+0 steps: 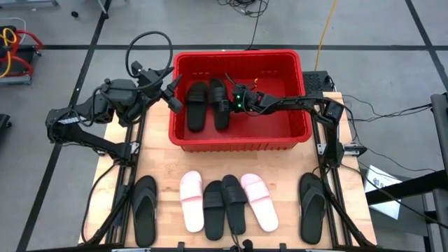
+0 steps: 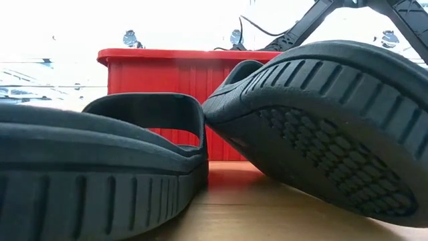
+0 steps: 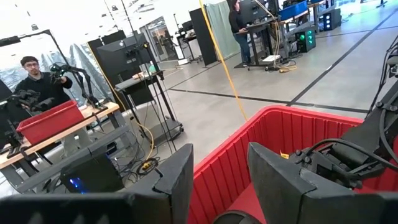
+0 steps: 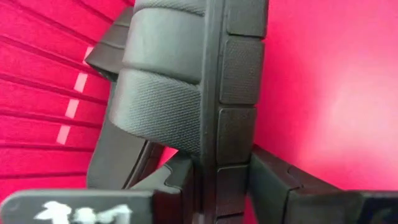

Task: Pick and place slides into bin
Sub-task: Put the black slide into the red container

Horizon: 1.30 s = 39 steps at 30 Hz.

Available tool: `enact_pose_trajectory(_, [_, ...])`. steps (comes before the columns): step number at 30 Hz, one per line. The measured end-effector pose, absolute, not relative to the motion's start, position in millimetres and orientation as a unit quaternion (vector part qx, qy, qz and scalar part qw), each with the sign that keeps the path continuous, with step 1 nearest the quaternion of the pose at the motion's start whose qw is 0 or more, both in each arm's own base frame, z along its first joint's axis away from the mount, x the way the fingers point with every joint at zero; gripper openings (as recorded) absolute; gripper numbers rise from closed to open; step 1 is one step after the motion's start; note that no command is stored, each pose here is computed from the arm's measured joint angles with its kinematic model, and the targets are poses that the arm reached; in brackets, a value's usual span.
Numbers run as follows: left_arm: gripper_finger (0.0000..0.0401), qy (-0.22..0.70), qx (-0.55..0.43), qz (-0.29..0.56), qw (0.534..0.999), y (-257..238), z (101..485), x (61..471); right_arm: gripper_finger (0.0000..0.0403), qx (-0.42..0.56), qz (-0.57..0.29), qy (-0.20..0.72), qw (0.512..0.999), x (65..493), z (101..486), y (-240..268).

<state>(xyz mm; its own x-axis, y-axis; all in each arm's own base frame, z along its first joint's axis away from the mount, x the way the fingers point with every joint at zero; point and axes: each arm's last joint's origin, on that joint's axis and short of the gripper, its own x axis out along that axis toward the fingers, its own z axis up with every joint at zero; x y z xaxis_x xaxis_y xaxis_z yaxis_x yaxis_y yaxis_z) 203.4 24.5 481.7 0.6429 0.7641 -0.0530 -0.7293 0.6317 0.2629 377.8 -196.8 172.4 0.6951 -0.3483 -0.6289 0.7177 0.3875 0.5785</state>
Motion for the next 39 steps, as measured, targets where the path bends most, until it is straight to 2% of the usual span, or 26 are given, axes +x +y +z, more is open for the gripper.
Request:
enact_pose_trajectory(16, [0.0159, 0.080, 0.109, 0.415, 0.900, 24.5, 481.7, 203.4, 0.0123, 0.430, -0.332, 0.215, 0.811, 377.0, 171.7, -197.5])
enact_pose_trajectory(32, [0.0159, 0.080, 0.110, 0.415, 0.900, 24.5, 481.6, 203.4, 0.0240, 0.418, -0.329, 0.221, 0.817, 376.5, 171.4, -198.2])
enact_pose_trajectory(39, [0.0159, 0.084, 0.111, 0.414, 0.899, 24.5, 480.9, 203.3, 0.0266, 0.374, -0.324, 0.237, 0.836, 371.5, 172.0, -206.3])
